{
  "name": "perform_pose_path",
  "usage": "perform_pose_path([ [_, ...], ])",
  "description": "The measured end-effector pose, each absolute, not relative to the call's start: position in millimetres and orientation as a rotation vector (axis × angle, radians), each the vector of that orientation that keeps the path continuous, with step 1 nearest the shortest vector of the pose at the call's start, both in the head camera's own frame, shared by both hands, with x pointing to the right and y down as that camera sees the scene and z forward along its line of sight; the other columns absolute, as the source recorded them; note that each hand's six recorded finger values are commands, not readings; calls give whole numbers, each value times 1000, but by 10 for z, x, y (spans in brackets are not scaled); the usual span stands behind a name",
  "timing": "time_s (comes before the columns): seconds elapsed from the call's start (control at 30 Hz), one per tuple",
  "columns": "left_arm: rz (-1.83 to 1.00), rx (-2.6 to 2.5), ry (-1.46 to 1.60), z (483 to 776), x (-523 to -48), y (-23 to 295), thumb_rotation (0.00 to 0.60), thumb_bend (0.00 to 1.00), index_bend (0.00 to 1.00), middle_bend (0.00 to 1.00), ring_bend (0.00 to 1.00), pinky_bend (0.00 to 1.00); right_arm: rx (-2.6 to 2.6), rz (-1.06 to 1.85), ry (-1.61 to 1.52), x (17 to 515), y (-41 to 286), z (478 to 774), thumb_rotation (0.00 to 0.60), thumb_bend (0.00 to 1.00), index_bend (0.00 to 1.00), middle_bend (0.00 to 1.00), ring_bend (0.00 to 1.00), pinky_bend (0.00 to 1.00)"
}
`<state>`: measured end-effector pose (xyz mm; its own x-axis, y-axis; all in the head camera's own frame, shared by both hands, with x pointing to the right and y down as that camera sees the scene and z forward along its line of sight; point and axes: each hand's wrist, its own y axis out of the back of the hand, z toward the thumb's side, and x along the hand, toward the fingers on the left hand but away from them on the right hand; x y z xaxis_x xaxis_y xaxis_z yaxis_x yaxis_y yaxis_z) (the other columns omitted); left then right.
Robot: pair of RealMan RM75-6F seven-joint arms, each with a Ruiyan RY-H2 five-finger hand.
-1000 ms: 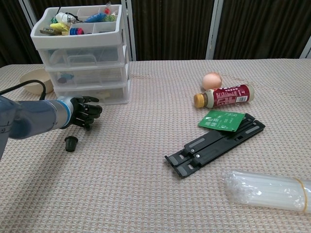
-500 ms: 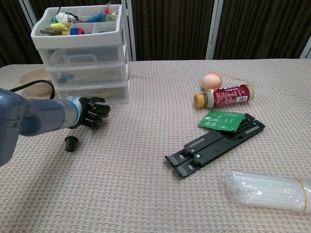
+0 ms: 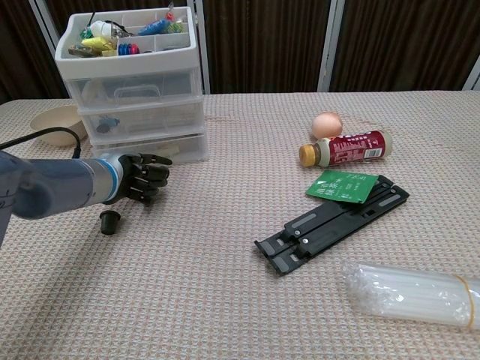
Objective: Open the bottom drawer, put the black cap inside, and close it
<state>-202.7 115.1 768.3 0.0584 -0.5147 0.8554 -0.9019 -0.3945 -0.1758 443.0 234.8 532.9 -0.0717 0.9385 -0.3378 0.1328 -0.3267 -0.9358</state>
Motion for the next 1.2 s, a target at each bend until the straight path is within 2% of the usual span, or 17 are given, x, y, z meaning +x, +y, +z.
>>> perform_pose_path([
  [0.37,1283,2031,-1344,7540,-2050,1341,600,771,209,930,860,724,-1503,1472,-1188,4426,2347,5326,600,65,84,0,0,0],
  [0.6,1403,2284,-1334,7362,-2078,1354,600,798,172,939,863,725,-1501,1468,-1185,4420,2344,5322,600,66,84,0,0,0],
  [0.77,1605,2550,-1398,7158,-2139,1250,600,798,125,940,864,724,-1497,1465,-1184,4420,2342,5318,600,66,84,0,0,0],
  [1.03,2087,2761,-1314,7021,-2270,1153,600,799,137,942,864,724,-1499,1460,-1177,4404,2346,5315,600,65,85,0,0,0],
  [1.2,2275,2729,-1256,7004,-2367,1098,600,798,152,942,864,724,-1498,1459,-1175,4397,2350,5315,600,66,85,0,0,0],
])
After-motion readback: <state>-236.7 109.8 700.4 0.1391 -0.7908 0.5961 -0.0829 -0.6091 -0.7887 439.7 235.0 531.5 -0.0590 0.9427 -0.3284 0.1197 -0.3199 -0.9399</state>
